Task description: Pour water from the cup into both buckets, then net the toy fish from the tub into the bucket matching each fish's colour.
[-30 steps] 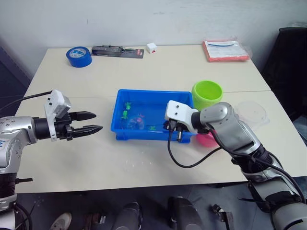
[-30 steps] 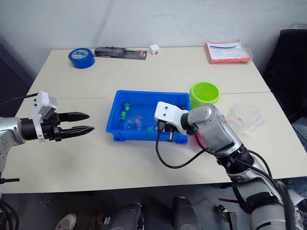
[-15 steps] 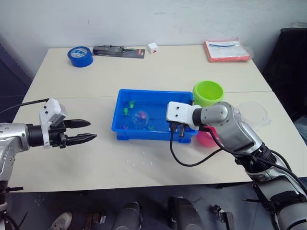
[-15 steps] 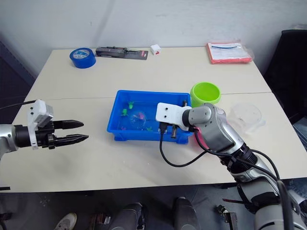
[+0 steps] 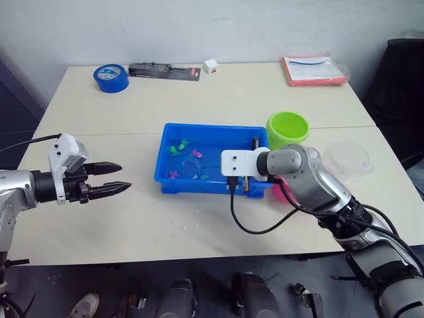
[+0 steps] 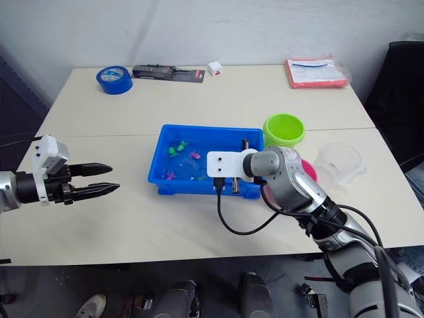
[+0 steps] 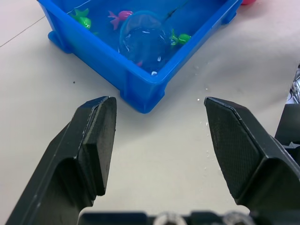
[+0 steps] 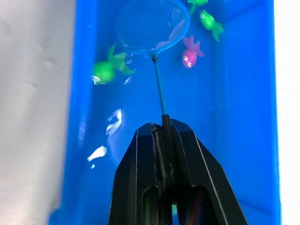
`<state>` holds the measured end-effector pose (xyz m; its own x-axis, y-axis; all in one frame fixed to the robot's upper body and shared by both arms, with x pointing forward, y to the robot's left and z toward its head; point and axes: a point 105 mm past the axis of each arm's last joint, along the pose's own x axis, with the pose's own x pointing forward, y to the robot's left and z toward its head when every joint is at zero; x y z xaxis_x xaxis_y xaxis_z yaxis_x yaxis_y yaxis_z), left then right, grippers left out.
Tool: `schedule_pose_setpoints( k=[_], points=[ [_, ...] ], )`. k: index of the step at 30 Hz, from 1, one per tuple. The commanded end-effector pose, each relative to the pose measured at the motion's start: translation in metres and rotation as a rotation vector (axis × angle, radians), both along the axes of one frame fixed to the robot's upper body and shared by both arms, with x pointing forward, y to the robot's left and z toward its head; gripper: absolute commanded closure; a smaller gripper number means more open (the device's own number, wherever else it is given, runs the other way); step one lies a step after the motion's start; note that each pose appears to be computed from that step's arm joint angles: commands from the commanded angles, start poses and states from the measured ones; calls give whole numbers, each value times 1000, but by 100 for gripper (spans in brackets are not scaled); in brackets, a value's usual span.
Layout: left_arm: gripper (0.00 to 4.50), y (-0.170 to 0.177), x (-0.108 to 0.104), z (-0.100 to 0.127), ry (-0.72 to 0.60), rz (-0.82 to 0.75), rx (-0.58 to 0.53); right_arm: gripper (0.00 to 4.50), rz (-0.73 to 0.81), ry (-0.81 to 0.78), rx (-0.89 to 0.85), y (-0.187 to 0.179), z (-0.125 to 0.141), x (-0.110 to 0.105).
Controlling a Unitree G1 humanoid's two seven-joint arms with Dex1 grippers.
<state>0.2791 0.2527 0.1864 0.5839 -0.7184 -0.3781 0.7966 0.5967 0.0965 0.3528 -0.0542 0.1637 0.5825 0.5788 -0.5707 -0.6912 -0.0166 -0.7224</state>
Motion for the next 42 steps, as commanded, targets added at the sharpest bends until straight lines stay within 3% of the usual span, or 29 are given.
schedule_pose_setpoints(
  k=[1,15,19,22,42],
  points=[
    [124,-1,-3,11,-41,-2,-8,370,43,-61,-28,8,8,-1],
    [124,-5,-2,12,-43,-1,-17,370,190,109,82,56,2,-34],
    [124,-5,-1,12,-47,0,-18,370,99,372,287,62,14,-39],
    [124,-5,0,13,-48,-1,-18,370,41,471,341,56,18,-35],
    [124,-6,4,14,-51,-11,-24,370,-161,641,400,25,6,-25]
  ],
)
